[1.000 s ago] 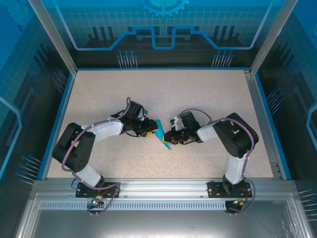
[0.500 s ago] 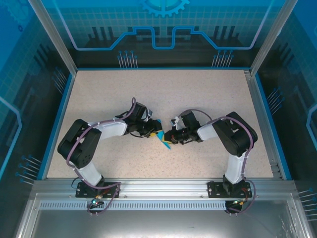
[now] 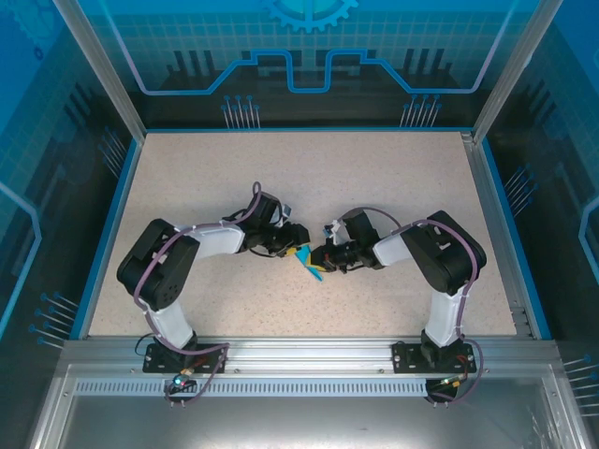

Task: Fold a paper plane with a square sheet of paper (pick it up from the middle)
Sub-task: Fold the wing for the fifth time at the center of the table.

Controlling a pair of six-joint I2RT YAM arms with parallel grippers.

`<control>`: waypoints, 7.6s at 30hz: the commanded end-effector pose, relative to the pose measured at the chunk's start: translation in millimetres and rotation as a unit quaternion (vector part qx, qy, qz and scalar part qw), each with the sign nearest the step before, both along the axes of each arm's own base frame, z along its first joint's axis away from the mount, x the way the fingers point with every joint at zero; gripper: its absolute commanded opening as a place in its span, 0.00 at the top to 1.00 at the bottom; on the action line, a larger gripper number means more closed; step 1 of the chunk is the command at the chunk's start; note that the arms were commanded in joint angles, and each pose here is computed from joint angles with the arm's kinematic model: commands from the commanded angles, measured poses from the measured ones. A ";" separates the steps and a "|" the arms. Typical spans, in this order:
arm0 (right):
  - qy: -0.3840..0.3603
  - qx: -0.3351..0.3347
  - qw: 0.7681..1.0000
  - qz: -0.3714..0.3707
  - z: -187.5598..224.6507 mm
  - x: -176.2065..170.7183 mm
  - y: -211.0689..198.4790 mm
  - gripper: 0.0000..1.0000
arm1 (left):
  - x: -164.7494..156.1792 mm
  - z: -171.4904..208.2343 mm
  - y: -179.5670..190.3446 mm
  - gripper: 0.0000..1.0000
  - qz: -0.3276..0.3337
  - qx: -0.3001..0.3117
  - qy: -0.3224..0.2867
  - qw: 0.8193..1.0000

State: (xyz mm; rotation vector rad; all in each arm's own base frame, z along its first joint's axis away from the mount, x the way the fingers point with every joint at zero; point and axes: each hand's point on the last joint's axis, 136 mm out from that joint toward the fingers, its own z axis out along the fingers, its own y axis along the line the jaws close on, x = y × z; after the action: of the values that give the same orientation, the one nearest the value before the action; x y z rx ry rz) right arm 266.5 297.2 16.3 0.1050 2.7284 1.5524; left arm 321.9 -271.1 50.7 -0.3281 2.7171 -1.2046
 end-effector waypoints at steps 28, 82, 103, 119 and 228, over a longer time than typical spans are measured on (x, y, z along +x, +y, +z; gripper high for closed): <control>0.011 -0.079 0.997 0.006 0.6 -22.5 -31.2 0.86 | -7.8 -51.9 15.0 0.56 -0.009 0.090 0.054 0.994; -0.079 -0.211 0.951 0.213 -21.9 -89.5 -25.9 1.00 | -15.6 -55.6 20.7 0.59 0.005 0.103 0.087 0.991; -0.169 -0.091 0.970 0.146 33.4 -77.1 -8.5 0.75 | -15.9 -55.4 20.3 0.60 0.006 0.100 0.090 0.991; -0.102 -0.151 0.980 0.076 17.3 -45.1 -21.4 0.70 | -17.4 -54.8 19.9 0.60 0.002 0.100 0.090 0.991; -0.088 -0.058 0.988 0.116 48.8 -81.5 -17.1 0.88 | -25.2 -63.7 29.7 0.63 0.025 0.114 0.111 0.987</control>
State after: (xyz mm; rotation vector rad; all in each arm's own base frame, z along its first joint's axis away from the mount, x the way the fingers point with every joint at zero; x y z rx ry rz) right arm 175.6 274.6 35.3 -0.3242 2.8458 1.3207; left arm 317.6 -268.2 19.8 -0.4278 2.8724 -1.0748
